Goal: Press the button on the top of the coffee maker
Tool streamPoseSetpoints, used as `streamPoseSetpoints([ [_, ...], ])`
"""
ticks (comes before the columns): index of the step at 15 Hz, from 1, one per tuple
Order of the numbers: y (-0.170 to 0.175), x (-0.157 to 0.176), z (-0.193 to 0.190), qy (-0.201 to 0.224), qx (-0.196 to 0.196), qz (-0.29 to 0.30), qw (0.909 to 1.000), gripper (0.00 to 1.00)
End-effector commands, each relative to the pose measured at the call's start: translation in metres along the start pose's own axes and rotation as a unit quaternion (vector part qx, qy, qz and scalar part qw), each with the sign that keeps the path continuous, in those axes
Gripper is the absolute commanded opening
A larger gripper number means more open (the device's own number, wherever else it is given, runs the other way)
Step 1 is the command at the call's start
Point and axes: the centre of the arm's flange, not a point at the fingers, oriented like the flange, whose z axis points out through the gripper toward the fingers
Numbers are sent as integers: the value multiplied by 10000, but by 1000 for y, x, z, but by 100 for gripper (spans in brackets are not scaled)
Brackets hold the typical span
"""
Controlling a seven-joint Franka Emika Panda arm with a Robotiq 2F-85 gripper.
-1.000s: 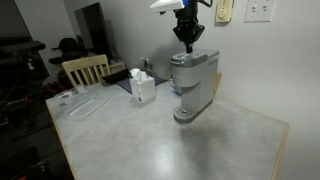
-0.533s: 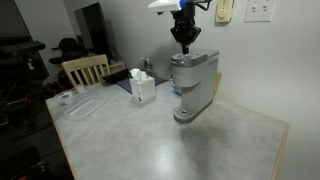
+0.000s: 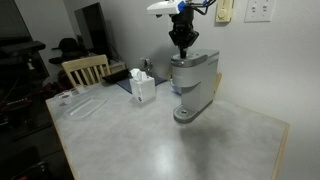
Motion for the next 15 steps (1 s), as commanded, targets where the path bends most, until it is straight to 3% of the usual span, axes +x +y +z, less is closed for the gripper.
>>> streamPoseSetpoints([
  [1,-1,-7,14,-165,98,-11,9998,0],
  [10,5,-14,35,-222,56,-32,9997,0],
  [15,3,-6,20,-111,-104,-77,9999,0],
])
